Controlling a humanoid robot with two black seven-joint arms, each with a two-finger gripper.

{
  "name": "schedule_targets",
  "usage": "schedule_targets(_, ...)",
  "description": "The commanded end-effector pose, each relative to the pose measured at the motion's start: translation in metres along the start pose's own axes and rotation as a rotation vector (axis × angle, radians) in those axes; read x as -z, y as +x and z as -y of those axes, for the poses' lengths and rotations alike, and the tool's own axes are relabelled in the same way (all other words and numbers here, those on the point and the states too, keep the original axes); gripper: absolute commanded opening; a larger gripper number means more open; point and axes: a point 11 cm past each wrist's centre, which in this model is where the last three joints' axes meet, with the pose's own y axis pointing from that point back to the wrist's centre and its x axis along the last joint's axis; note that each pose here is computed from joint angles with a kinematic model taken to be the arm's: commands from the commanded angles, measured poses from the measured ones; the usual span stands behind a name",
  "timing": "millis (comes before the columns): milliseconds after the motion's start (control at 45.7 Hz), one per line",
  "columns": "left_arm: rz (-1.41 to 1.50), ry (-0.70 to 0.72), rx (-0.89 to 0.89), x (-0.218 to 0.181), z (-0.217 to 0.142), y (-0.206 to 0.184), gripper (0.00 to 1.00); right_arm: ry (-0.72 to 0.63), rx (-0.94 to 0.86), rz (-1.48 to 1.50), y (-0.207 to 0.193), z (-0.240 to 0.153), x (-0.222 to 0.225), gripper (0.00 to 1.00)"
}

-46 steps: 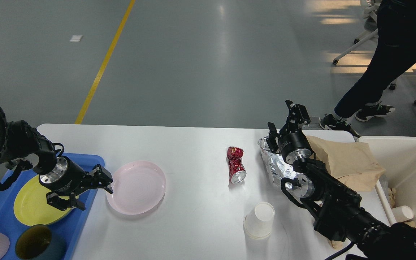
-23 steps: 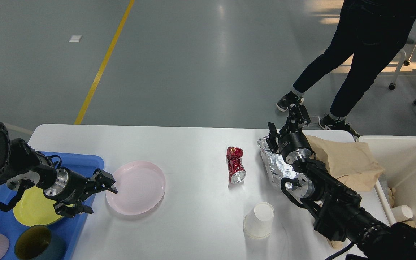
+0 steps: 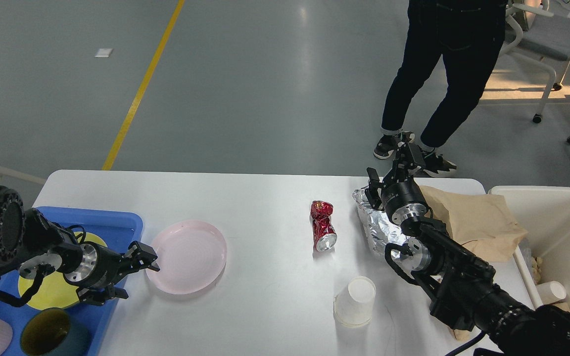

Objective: Tidy desktop
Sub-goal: 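Grasp the pink plate's rim nearest the tray with the left gripper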

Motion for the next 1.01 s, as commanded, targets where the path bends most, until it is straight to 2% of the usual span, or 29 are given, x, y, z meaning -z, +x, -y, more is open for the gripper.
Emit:
schedule_targets(0,-0.007,-0.013,-0.006,0.004,0.010,-0.003,0.88,-0.001,0.000,0.000,-0.001,0.000,0.000,1.00)
schedule_targets(526,-0.004,-0.037,-0.004,-0.005,0.012,-0.004,0.83,0.000,0.000,0.000,0.000,0.000,0.000,1.00)
schedule_targets(986,0.002,-0.030,0.016,-0.005,0.014,-0.007,0.60,0.000,0.000,0.000,0.000,0.000,0.000,1.00)
